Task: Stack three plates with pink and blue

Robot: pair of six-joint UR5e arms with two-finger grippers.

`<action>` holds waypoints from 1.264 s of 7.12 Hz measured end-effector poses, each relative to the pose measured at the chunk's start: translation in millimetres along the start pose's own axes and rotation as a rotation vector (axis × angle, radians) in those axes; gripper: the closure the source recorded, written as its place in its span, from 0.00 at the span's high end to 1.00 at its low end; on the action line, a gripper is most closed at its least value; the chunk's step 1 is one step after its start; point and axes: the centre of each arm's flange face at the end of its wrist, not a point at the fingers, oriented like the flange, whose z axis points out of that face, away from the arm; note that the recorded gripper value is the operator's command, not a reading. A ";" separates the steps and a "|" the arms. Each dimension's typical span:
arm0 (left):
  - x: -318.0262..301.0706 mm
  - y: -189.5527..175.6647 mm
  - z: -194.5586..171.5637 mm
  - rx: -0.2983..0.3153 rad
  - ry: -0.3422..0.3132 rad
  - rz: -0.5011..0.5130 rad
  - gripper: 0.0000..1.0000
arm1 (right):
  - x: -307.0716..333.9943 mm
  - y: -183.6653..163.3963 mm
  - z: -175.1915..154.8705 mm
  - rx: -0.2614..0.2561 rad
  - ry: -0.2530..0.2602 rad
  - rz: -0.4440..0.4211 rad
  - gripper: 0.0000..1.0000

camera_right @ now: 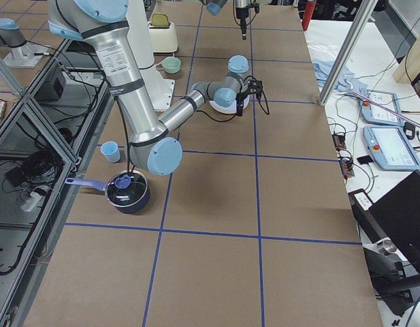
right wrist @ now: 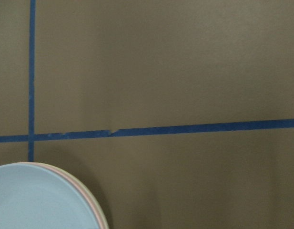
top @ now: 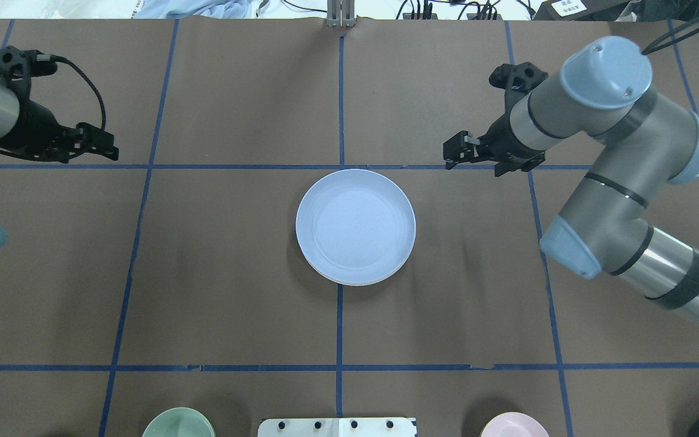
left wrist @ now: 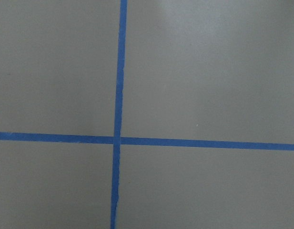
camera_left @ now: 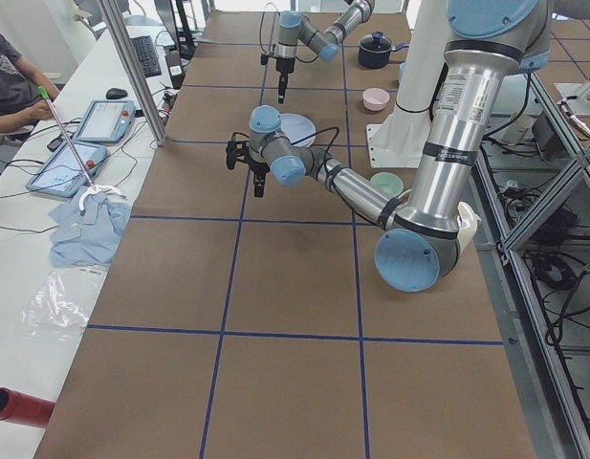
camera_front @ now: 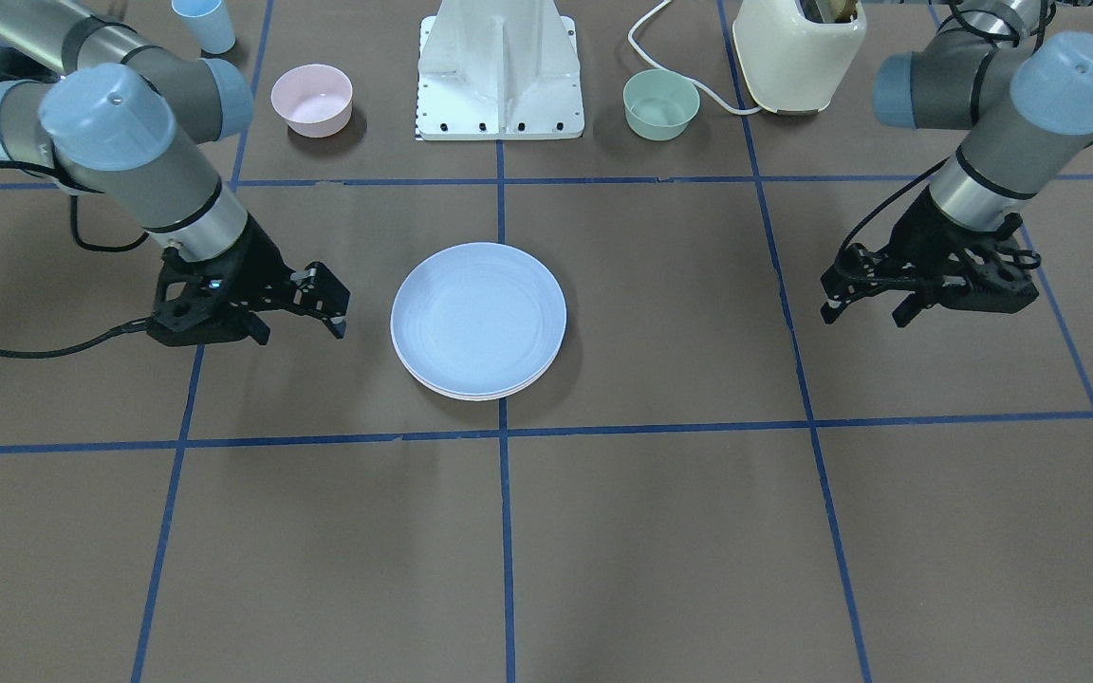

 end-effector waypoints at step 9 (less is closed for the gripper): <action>-346.0 8.5 -155.7 -0.023 -0.293 0.335 1.00 | 426.2 -6.2 -151.8 -0.148 0.173 -0.348 1.00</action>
